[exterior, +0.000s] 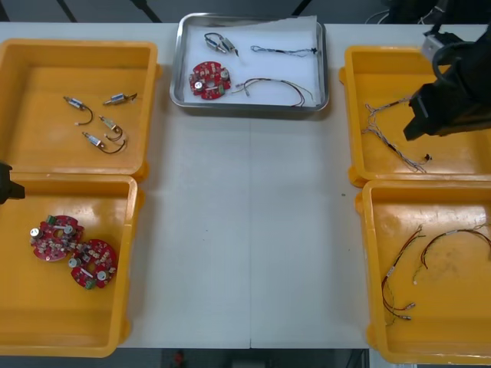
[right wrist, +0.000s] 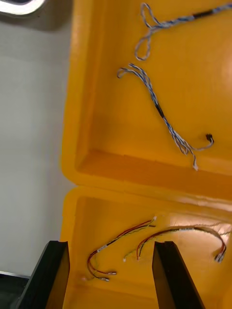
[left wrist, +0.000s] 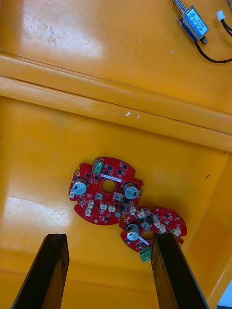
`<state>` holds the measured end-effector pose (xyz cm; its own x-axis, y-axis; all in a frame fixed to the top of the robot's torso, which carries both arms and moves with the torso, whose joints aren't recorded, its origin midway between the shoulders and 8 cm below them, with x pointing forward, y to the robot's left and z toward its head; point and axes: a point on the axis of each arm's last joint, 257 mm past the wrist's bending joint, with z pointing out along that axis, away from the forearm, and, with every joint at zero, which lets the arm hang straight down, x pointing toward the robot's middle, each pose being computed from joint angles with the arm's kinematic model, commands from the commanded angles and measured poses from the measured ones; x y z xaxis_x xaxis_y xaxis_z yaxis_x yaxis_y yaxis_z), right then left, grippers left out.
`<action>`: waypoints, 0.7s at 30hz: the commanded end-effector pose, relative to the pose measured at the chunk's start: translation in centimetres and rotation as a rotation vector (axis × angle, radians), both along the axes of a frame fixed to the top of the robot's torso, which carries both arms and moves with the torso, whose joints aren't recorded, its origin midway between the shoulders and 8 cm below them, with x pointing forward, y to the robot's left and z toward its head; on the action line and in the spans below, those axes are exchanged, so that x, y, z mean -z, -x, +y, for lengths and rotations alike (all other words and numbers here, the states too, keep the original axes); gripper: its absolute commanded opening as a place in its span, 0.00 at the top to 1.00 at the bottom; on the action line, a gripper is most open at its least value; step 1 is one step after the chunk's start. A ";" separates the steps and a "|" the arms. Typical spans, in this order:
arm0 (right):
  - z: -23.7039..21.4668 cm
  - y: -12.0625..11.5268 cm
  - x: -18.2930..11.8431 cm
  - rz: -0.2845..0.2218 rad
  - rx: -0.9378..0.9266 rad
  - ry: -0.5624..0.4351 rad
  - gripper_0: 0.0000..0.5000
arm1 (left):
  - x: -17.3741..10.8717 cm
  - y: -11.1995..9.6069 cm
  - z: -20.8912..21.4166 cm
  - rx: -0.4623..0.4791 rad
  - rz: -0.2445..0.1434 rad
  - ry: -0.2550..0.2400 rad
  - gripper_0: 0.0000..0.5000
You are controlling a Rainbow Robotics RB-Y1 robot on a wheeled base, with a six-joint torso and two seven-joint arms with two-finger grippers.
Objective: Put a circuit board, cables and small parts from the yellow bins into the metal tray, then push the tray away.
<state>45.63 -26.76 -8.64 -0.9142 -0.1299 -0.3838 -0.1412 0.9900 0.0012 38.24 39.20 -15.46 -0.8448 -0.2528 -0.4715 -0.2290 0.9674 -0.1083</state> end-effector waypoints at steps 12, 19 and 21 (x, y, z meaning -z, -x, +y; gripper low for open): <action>-9.4 5.0 2.7 -0.001 0.227 -0.084 0.00 | -0.8 0.2 0.5 0.099 -0.008 -0.079 0.00; -11.6 5.8 4.8 0.006 0.191 -0.028 0.00 | -0.8 0.2 0.5 0.099 -0.008 -0.079 0.00; -12.0 5.8 5.1 0.004 0.177 -0.013 0.00 | -0.8 0.2 0.5 0.099 -0.008 -0.079 0.00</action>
<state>39.71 -36.92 -15.09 -0.9374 0.0920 -0.3359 0.0682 0.9943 0.0820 38.24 39.19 -15.46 -0.8449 -0.2525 -0.4716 -0.2287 0.9674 -0.1083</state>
